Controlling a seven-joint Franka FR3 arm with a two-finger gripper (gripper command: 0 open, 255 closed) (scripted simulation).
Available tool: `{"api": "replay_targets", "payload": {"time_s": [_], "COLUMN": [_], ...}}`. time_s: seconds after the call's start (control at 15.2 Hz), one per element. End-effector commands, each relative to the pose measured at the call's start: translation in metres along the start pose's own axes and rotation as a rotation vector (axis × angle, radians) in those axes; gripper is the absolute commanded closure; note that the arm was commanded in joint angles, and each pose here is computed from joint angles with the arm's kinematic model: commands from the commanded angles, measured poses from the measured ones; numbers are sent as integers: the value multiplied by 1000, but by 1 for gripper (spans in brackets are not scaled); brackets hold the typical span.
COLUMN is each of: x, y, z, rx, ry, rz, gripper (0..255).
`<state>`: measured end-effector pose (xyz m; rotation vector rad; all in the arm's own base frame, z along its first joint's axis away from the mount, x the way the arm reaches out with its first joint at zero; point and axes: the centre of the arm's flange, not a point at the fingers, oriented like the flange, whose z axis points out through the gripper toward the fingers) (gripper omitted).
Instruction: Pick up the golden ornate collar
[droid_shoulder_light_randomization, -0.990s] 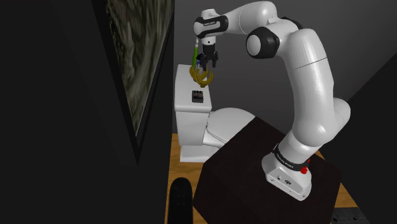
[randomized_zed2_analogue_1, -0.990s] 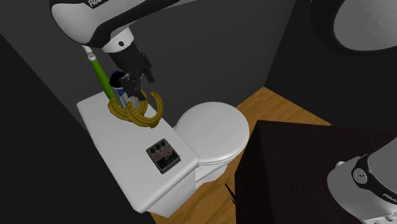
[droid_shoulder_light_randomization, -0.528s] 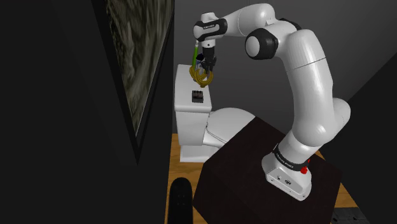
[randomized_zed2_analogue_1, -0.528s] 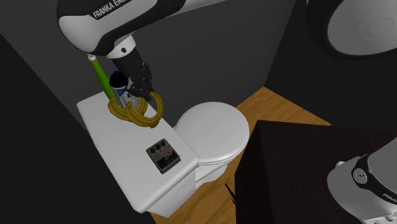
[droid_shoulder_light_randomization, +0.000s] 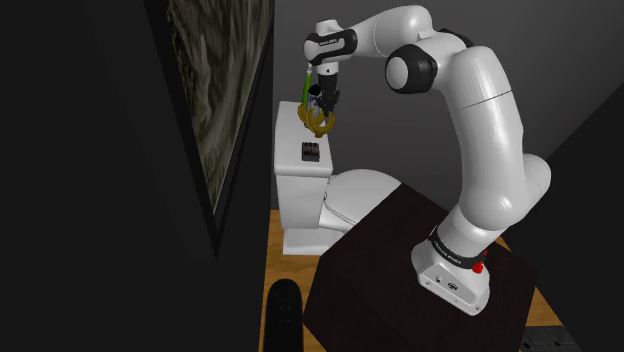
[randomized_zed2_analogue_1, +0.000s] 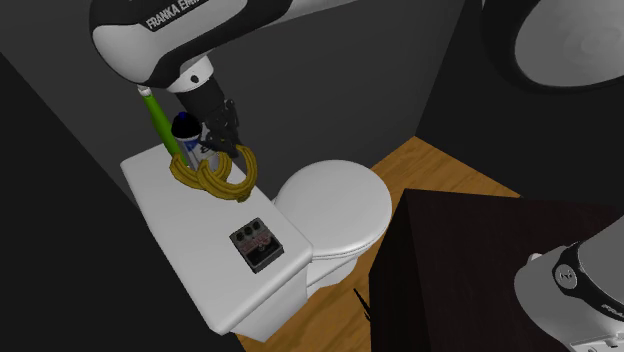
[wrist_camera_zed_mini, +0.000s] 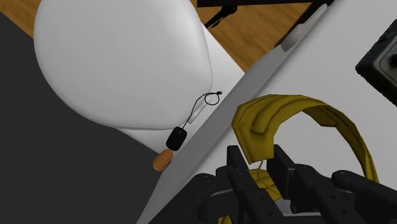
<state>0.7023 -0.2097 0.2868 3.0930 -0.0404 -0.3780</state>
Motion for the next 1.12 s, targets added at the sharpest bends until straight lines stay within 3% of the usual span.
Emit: {"api": "replay_targets", "payload": {"time_s": [0.0, 1.06], "x": [-1, -19], "y": [0, 3], "z": [-5, -77], "rx": [0, 0], "ry": [-1, -1], "rz": [0, 0], "gripper": [255, 255]}}
